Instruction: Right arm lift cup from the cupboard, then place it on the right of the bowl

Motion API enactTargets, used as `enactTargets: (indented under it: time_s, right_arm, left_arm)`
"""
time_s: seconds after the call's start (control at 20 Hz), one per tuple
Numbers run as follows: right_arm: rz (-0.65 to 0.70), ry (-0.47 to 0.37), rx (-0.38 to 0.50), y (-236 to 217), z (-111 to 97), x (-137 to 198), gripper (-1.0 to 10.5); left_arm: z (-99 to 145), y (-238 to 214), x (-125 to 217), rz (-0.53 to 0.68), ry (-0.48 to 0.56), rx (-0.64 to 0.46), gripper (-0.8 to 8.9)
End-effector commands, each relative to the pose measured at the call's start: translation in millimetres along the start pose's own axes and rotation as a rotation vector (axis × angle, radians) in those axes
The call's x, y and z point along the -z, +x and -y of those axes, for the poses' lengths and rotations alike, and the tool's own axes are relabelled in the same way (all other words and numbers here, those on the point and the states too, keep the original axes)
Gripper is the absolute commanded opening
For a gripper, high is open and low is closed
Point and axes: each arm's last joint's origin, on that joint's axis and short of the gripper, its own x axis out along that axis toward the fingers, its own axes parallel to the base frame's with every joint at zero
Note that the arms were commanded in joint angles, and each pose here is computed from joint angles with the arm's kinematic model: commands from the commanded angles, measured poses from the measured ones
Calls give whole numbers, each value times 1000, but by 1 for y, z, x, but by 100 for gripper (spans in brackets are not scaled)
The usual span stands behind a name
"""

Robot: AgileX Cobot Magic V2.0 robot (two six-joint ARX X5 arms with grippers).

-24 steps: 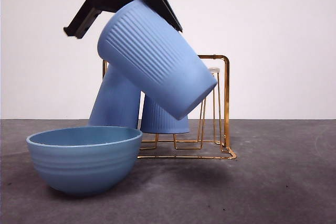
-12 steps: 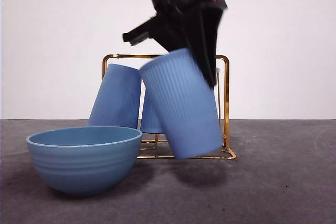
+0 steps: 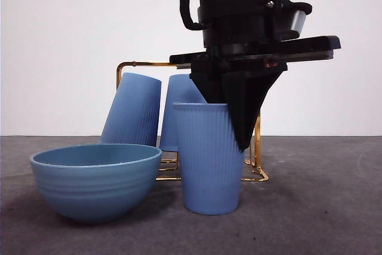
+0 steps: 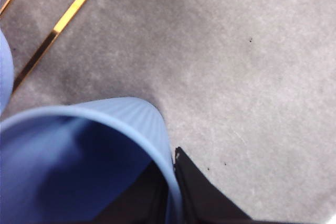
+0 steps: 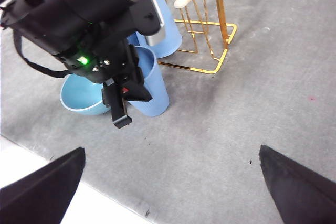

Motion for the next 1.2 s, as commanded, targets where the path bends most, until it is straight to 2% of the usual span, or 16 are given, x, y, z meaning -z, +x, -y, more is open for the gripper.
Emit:
enactTargets:
  time_s: [0.05, 0.15, 0.2, 0.3, 0.4, 0.65, 0.9, 1.2]
  right_arm:
    - [15, -26, -8, -2, -1, -2, 553]
    - [15, -29, -8, -2, -1, -2, 553]
    - [15, -31, -7, -2, -1, -2, 553]
    - [16, -34, -7, -2, -1, -2, 553]
    - [19, -34, -8, -2, -1, -2, 553]
    - [20, -35, -4, -2, -1, -2, 553]
    - [21, -35, -1, -2, -1, -2, 553]
    - [20, -35, -1, -2, -1, -2, 553]
  left_arm:
    - [6, 7, -5, 0, 22, -4, 8]
    - [6, 7, -6, 5, 20, -3, 59]
    - [6, 7, -6, 5, 19, -3, 140]
    - [6, 4, -6, 6, 14, -3, 382]
    - [5, -3, -6, 24, 12, 0, 504]
    - [0, -39, -2, 117, -6, 18, 506]
    - [-9, -92, 16, 198, -40, 37, 506]
    - [-23, -142, 52, 192, -19, 34, 506]
